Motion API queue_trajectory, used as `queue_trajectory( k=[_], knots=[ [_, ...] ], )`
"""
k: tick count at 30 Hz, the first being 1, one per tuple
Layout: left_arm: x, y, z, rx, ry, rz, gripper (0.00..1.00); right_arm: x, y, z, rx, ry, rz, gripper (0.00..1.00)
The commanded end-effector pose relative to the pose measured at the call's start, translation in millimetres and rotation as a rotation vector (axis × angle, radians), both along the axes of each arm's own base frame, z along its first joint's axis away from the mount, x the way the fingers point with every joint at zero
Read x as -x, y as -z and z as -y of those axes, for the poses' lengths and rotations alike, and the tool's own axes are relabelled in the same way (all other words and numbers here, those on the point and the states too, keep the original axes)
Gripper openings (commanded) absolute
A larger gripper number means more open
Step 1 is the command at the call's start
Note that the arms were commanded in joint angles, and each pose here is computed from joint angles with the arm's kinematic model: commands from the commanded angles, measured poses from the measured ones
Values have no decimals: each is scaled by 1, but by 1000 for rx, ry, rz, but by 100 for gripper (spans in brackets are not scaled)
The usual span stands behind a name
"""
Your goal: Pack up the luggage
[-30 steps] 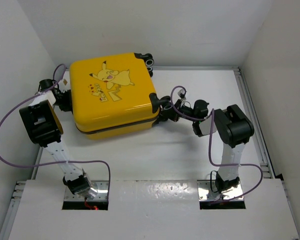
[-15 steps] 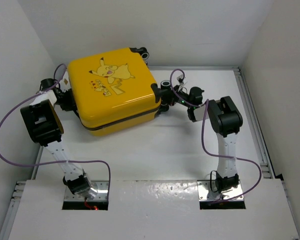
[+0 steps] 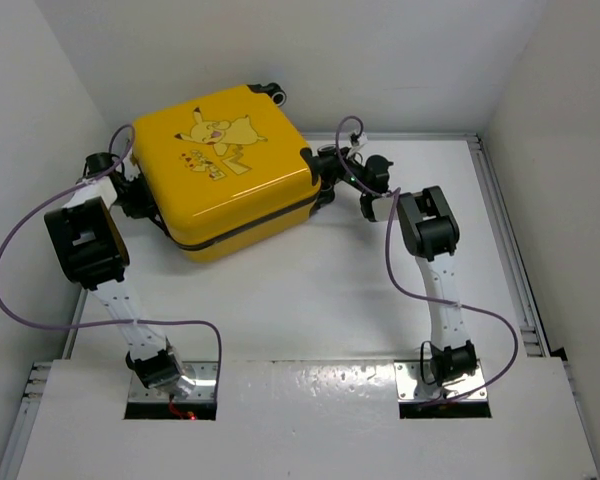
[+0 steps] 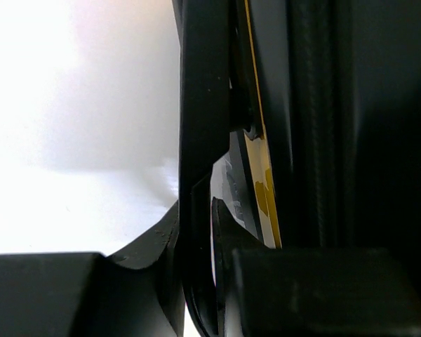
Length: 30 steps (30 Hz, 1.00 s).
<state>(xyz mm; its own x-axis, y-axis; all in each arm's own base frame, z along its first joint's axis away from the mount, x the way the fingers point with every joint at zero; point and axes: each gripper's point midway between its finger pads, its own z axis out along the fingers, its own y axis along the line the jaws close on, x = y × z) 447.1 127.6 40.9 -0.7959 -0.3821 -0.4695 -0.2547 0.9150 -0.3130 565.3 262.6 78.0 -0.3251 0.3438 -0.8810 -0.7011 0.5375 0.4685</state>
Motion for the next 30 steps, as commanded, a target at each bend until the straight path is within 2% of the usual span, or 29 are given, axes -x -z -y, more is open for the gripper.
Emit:
queue_trajectory(
  k=[1, 4, 5, 10, 11, 19, 20, 25, 26, 27, 28, 29, 30],
  knots=[
    [31, 72, -3, -89, 101, -174, 0, -58, -8, 28, -29, 268, 28, 0],
    [30, 72, 1, -94, 120, -172, 0, -72, -6, 22, -40, 283, 32, 0],
    [29, 72, 5, -95, 129, -172, 0, -72, 8, 18, -35, 284, 11, 0],
    [22, 67, 9, -114, 152, -164, 0, -102, -10, 8, -86, 328, 22, 0],
    [22, 67, 9, -114, 152, -164, 0, -103, 3, 6, -79, 340, 3, 0],
    [12, 63, 20, -117, 175, -152, 0, -117, 6, -10, -104, 383, 7, 0],
    [12, 63, 21, -117, 175, -152, 0, -123, -6, -14, -104, 384, 42, 0],
    [7, 60, 28, -98, 185, -135, 1, -131, 11, -11, -66, 416, 24, 1],
    [5, 59, 35, -83, 191, -131, 4, -130, 0, -12, -72, 410, 39, 6],
    [4, 54, 35, -88, 191, -120, 14, -126, 5, -10, -62, 407, 29, 12],
    [3, 53, 37, -74, 197, -114, 18, -117, 11, -9, -49, 400, 1, 22],
    [-2, 39, 45, -65, 217, -76, 21, -113, 7, -5, -53, 394, 8, 44],
    [-4, 31, 47, -60, 223, -55, 22, -98, 1, 1, -41, 378, -3, 52]
  ],
)
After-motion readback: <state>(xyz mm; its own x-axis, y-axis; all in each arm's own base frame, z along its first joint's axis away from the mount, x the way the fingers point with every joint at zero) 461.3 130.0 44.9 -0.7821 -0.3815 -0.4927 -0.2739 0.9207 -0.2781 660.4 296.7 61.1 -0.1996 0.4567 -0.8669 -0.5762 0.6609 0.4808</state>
